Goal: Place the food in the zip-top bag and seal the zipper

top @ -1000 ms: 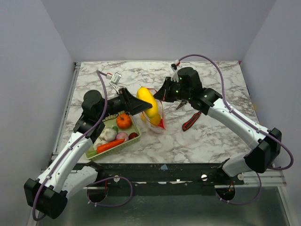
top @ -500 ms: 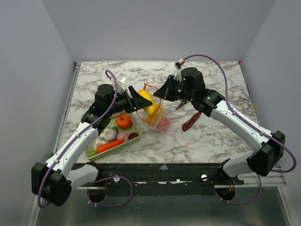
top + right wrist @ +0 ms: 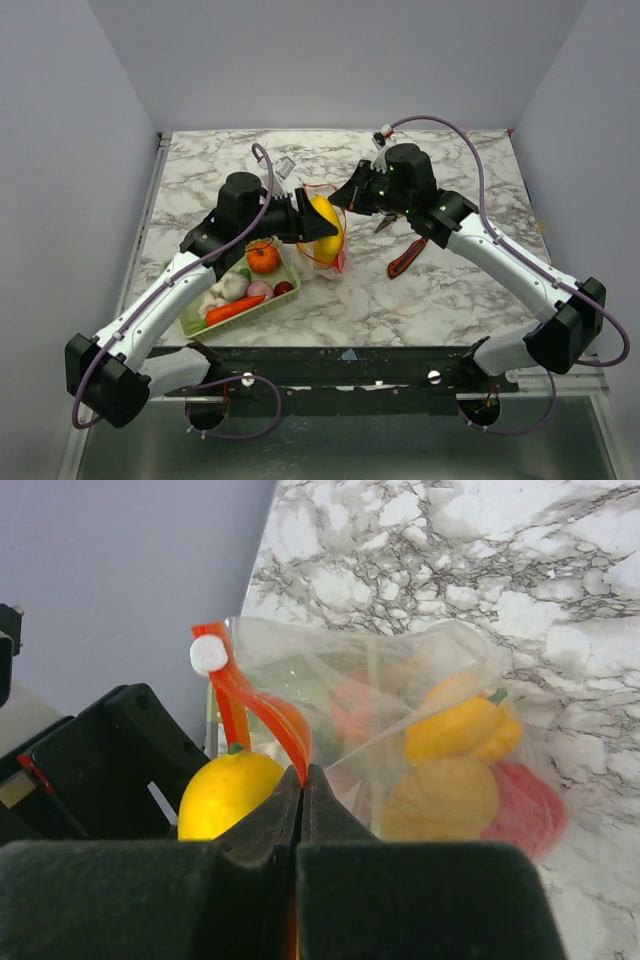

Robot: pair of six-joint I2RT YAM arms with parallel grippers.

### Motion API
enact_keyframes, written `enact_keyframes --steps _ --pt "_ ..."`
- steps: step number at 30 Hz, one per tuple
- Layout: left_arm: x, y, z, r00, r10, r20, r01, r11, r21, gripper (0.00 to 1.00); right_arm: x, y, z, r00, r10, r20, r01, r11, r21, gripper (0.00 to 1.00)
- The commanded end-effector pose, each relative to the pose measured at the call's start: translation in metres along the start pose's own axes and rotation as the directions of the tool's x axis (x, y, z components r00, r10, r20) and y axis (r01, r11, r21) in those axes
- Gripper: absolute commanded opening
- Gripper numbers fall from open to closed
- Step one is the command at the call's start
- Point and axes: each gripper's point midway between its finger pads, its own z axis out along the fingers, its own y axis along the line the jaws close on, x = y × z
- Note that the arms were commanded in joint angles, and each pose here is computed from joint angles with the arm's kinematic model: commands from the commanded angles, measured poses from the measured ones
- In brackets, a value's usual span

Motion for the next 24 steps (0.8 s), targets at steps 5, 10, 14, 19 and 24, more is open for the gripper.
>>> enact_keyframes --steps 5,10,14,19,24 --pt "0.021 0.020 0.005 0.995 0.018 -0.100 -0.024 0.998 -0.060 0.43 -0.012 0.014 -0.004 0.999 -0.011 0.051 0.012 0.999 -0.035 0.00" --pt "0.004 0.027 0.016 0.994 -0.060 -0.086 0.050 0.992 -0.116 0.61 -0.008 0.012 -0.001 0.999 -0.011 0.036 0.012 0.999 -0.036 0.00" --pt "-0.019 0.025 0.013 0.999 -0.031 -0.029 0.025 0.986 -0.167 0.89 -0.007 0.005 0.002 0.999 -0.022 0.039 0.022 1.000 -0.008 0.00" --pt "-0.023 0.023 0.002 1.000 0.002 -0.010 -0.003 0.986 -0.167 0.97 -0.002 -0.006 0.005 0.999 -0.023 0.035 0.022 0.999 0.026 0.00" --pt "-0.013 0.018 -0.022 0.997 0.078 0.015 -0.075 0.987 -0.144 0.87 0.001 -0.013 0.008 0.999 -0.032 0.026 0.030 0.998 0.051 0.00"
